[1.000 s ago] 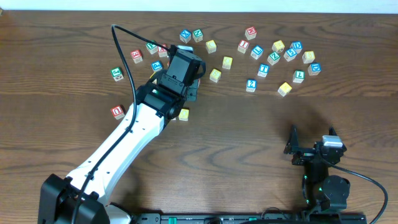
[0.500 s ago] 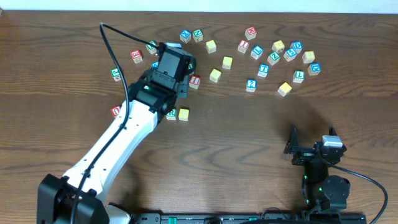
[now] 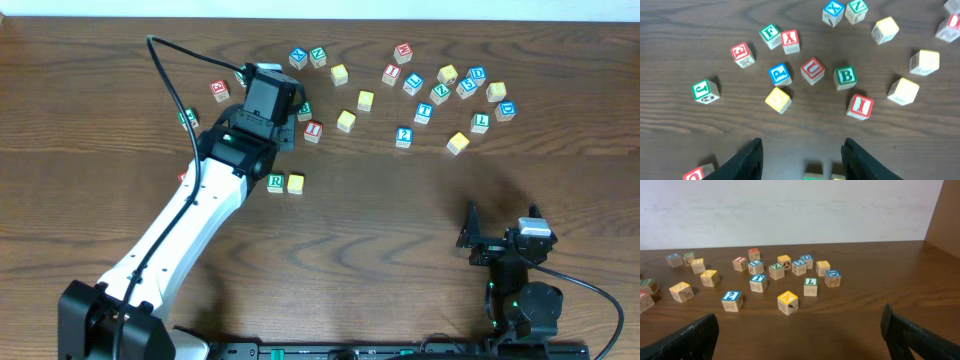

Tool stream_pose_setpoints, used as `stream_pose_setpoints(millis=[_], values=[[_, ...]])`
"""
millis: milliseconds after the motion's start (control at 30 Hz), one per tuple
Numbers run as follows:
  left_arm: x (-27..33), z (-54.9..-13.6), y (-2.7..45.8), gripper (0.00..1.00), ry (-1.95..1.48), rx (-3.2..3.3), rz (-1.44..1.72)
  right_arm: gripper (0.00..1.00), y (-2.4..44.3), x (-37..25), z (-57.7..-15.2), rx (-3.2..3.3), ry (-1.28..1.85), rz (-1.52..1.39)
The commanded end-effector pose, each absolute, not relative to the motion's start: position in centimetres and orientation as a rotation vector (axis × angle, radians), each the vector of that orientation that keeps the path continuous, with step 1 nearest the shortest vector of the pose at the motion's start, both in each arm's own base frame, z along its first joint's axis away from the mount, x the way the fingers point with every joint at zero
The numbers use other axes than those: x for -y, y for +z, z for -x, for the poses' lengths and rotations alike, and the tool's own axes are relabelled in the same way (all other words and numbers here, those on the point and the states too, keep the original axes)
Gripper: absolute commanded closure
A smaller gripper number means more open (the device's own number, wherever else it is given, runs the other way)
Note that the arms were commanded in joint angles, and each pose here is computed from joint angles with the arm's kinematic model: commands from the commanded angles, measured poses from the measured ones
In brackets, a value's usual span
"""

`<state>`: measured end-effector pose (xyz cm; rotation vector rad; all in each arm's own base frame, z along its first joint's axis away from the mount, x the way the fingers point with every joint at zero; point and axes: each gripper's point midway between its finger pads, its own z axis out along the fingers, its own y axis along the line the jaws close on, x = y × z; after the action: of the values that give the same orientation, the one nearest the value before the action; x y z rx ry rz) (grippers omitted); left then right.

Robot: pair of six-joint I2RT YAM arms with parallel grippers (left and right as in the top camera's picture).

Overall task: Spell out ROBOT
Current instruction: 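Move the left gripper up over the green B block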

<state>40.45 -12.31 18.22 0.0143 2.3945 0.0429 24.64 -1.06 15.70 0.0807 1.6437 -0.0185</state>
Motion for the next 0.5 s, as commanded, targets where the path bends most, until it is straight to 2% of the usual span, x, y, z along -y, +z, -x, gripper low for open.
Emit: stream_pose_setpoints(millis=[0, 467], values=[[12.4, -41.4, 20.0, 0.5, -0.032, -2.358, 0.0, 0.01, 15.6, 1.0, -24.6, -1.646, -0.012, -0.084], [14.7, -47.0, 19.3, 0.53, -0.057, -2.469, 0.033, 0.01, 15.6, 1.0, -24.6, -1.646, -0.012, -0.084]])
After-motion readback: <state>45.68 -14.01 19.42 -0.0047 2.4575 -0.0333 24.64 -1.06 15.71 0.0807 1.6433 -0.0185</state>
